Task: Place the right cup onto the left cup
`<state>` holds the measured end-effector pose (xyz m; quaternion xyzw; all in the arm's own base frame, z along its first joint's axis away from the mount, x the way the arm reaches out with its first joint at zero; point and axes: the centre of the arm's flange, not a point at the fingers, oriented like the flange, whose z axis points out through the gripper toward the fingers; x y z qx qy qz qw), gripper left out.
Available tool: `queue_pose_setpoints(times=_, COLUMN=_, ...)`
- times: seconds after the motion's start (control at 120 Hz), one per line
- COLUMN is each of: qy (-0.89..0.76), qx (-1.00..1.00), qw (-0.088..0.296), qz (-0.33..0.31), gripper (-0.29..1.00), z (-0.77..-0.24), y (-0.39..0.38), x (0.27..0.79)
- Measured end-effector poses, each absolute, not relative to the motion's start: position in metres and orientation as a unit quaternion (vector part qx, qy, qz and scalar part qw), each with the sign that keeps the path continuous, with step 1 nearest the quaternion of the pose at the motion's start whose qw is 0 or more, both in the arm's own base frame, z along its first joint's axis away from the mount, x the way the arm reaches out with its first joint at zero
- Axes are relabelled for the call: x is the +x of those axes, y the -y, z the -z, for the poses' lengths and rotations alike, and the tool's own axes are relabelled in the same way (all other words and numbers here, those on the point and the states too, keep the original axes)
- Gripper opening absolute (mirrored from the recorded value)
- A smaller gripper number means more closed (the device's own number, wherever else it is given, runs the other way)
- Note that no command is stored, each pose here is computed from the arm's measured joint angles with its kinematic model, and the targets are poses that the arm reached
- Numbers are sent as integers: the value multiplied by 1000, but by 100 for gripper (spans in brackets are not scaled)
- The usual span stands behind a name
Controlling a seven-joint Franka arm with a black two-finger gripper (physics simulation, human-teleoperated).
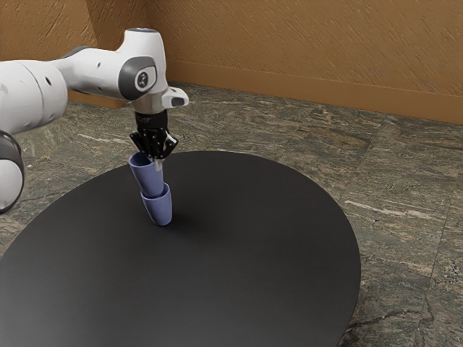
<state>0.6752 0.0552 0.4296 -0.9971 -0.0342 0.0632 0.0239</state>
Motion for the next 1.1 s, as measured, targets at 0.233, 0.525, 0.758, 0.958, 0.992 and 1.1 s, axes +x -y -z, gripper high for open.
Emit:
queue_pose_setpoints(times=0.233, qy=34, qx=-997, qw=24, qz=-66, gripper=-8, z=-421, y=-56, x=677)
queue_pose_setpoints(times=0.525, qy=32, qx=-997, qw=24, qz=-66, gripper=5, z=-415, y=-55, x=679)
queue_pose_setpoints(times=0.758, qy=28, qx=-998, qw=24, qz=-51, gripper=27, z=-428, y=-52, x=679)
queue_pose_setpoints(times=0.958, qy=24, qx=-999, qw=21, qz=-26, gripper=35, z=-467, y=-46, x=668)
queue_pose_setpoints(times=0.992, qy=23, qx=-999, qw=20, qz=-23, gripper=36, z=-473, y=-45, x=665)
queue_pose_setpoints(times=1.1, qy=17, qx=-1000, qw=18, qz=-16, gripper=37, z=-489, y=-38, x=656)
